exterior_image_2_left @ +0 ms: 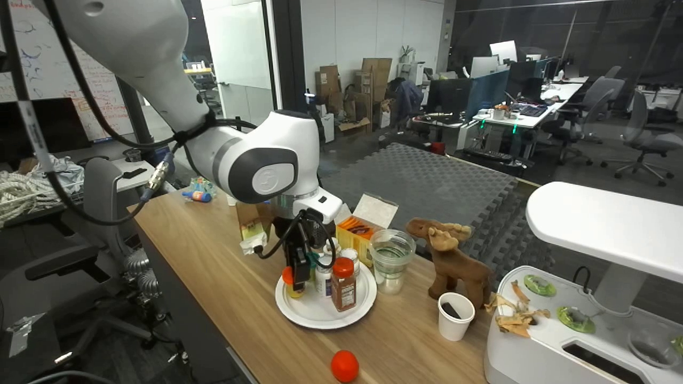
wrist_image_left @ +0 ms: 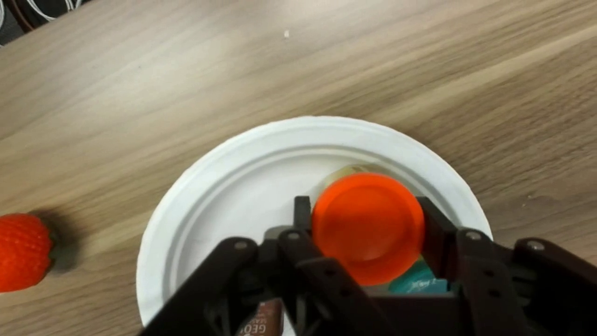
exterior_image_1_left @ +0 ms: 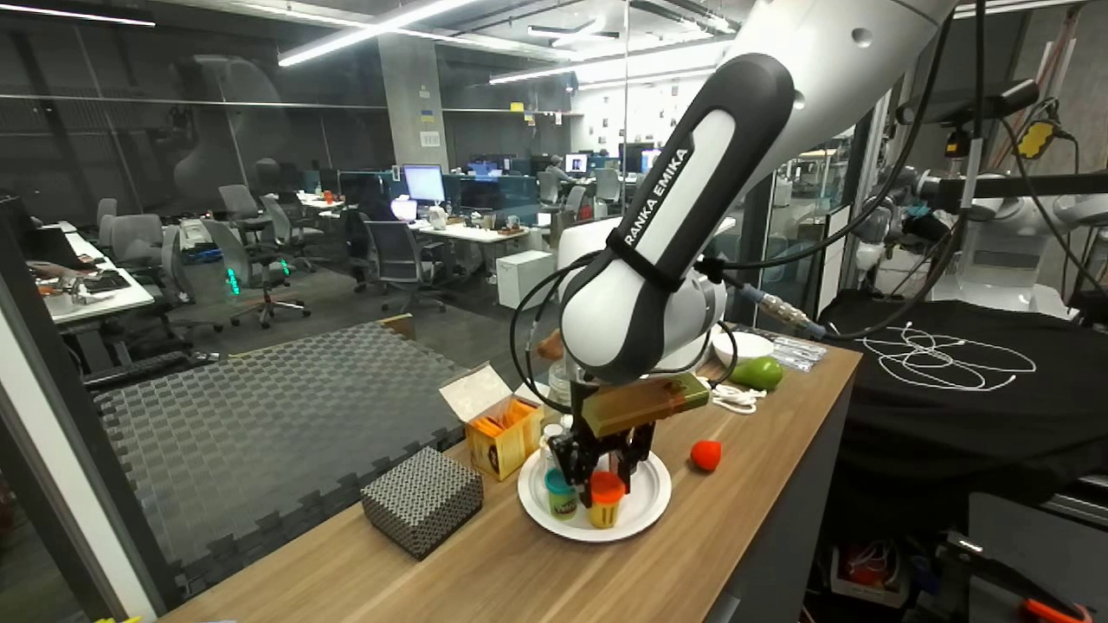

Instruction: Put the left clear cup in the clear cup near the moose, then put the bottles and orange plushie surrounding the white plate on the white plate

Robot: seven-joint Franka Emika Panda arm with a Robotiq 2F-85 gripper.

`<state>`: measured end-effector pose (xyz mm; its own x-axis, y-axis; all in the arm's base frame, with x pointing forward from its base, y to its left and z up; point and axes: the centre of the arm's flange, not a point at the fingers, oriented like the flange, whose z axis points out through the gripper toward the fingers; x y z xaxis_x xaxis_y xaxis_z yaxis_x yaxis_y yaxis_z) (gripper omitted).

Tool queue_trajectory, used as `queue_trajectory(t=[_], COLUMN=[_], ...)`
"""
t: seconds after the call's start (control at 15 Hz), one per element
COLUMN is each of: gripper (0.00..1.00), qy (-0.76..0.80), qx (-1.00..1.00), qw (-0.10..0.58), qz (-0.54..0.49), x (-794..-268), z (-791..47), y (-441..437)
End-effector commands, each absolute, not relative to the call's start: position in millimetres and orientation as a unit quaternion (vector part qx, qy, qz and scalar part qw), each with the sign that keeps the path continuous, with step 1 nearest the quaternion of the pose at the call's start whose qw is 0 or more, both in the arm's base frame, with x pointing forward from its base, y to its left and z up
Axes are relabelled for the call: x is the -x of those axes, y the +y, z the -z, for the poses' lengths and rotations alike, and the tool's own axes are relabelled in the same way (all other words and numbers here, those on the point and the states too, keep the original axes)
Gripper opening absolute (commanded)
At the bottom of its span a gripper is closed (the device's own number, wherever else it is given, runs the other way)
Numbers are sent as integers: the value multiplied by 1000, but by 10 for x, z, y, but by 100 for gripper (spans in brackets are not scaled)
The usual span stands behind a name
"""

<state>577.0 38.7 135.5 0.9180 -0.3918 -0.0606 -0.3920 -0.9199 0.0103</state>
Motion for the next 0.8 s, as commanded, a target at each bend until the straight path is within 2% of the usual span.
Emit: queue_trajectory(t=[0.0,0.13,0.73], gripper=[90,100,100], qy=[194,201,269], qx=[981,979,963], qw=[6,2,-17], qz=[-28,-19,10], x=[-5779,-5700,-5002], z=[-1461,-1523,-1804], y=[374,322,-384])
